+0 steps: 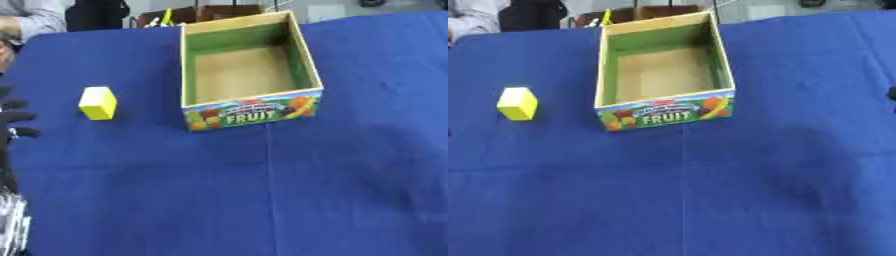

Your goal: Pick up objects on the table and place them in the box.

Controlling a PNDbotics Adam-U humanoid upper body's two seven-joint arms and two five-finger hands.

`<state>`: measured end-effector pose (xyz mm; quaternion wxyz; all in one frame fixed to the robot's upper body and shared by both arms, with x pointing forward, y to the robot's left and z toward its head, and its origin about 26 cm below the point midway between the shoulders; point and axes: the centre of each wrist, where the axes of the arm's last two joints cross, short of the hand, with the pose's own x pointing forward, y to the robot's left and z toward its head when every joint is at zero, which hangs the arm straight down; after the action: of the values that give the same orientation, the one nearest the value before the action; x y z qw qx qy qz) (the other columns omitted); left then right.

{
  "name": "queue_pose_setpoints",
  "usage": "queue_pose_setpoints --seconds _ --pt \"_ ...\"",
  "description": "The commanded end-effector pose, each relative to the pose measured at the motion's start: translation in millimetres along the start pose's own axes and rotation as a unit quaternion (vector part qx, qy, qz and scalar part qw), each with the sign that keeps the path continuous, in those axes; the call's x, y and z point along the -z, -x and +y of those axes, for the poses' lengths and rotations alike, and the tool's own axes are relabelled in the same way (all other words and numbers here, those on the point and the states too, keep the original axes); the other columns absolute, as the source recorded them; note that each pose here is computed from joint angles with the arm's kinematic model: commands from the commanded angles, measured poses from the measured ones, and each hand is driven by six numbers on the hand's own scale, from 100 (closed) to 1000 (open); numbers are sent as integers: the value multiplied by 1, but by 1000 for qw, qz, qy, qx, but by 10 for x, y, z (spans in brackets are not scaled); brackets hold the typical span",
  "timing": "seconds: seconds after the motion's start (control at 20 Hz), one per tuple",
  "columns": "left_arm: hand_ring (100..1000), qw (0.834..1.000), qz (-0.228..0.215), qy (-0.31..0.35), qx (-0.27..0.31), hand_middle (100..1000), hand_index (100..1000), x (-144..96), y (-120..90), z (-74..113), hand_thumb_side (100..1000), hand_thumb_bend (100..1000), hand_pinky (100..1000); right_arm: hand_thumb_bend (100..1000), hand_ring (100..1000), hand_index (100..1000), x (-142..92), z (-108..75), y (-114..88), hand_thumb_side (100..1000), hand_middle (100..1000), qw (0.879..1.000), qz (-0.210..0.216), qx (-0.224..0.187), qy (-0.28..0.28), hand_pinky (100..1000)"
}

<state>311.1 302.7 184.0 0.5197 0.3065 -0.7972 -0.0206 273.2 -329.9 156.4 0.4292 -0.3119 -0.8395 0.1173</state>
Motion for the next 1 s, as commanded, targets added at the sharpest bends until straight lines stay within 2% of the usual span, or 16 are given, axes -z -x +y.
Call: queue_pose_setpoints --seconds 0.05,0.3,0.4,0.55,0.75,1.0 --pt "585 990 -51 71 111 584 760 182 -146 147 1000 244 474 100 815 759 35 -48 -48 897 687 1000 -15 -8 -4 787" --pt "615 947 -92 144 272 619 781 401 -356 269 1000 222 526 100 816 760 31 -44 -48 897 687 1000 -15 -8 -7 788" --pt "641 924 -98 157 334 646 800 470 -428 300 1000 174 568 100 817 760 30 -44 -47 897 687 1000 -15 -8 -8 788" --pt "661 884 -102 176 421 670 822 560 -522 312 1000 156 602 100 817 760 27 -41 -47 897 687 1000 -15 -7 -10 788" --pt "691 843 -100 215 483 708 861 666 -606 301 1000 227 639 100 818 759 25 -39 -46 896 686 1000 -15 -7 -11 787" --pt "757 810 -82 270 514 788 928 816 -610 338 1000 348 676 100 819 760 23 -37 -47 896 687 1000 -16 -7 -14 788"
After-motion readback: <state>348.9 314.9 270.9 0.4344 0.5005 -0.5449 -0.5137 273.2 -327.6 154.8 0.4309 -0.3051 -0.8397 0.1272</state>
